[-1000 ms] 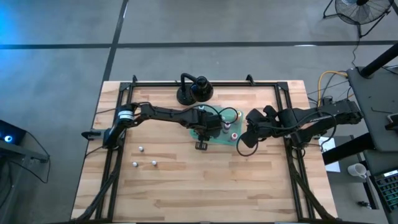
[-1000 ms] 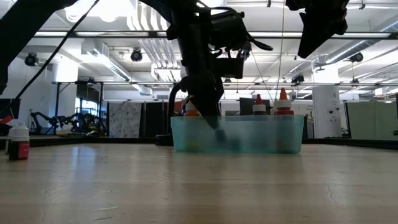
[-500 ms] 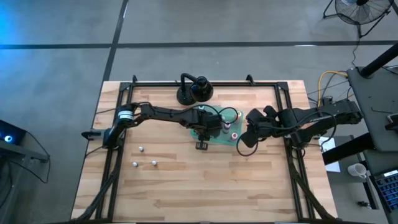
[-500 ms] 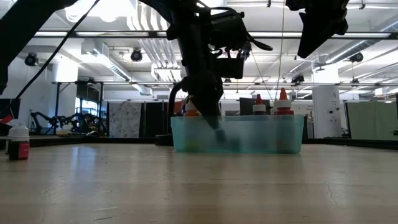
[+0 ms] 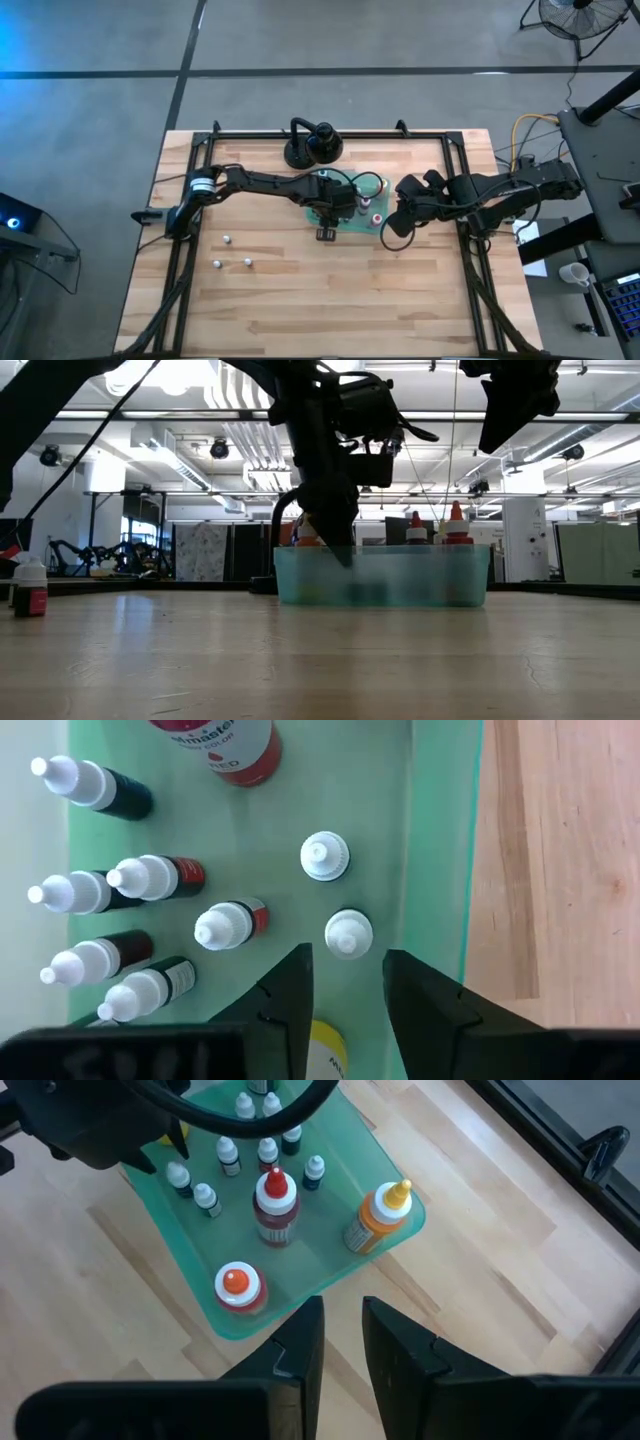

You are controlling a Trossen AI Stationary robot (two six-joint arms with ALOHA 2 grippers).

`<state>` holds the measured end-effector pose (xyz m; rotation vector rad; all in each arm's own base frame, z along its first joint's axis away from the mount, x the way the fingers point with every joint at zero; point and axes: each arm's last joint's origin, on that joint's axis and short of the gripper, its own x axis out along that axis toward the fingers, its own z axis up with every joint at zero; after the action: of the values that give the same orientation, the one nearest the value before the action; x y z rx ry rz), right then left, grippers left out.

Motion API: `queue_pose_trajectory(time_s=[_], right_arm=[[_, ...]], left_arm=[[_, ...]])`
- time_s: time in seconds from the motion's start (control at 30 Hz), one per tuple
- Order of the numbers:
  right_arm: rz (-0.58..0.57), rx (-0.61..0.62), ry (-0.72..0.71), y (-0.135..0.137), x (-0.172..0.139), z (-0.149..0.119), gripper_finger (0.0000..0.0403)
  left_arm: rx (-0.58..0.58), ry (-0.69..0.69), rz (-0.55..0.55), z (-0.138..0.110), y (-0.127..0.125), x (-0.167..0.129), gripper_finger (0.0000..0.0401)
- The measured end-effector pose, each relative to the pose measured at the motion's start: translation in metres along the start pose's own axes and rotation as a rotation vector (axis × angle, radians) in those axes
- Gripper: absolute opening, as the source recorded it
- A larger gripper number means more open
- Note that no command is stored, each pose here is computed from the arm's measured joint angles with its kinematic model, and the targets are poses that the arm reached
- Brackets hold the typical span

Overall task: Pick & Place food coloring
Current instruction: Put the pink food coloring bottle into the bin

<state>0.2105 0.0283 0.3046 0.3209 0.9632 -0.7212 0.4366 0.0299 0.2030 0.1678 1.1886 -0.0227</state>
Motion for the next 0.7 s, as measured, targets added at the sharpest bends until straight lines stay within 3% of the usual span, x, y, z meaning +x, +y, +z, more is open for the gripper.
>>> queue_pose_trajectory(time_s=[0.4,0.7], right_arm=[[-0.001,-0.003,0.000,0.000,0.000,0.000,0.0063],[-0.002,-0.024,0.000,0.000,0.000,0.000,0.0063]], left_arm=[[0.004,0.002,0.007,0.002,0.001,-0.003,0.0100],[-0.034,-0.116,0.026,0.030,0.004,-0.045,0.0100]])
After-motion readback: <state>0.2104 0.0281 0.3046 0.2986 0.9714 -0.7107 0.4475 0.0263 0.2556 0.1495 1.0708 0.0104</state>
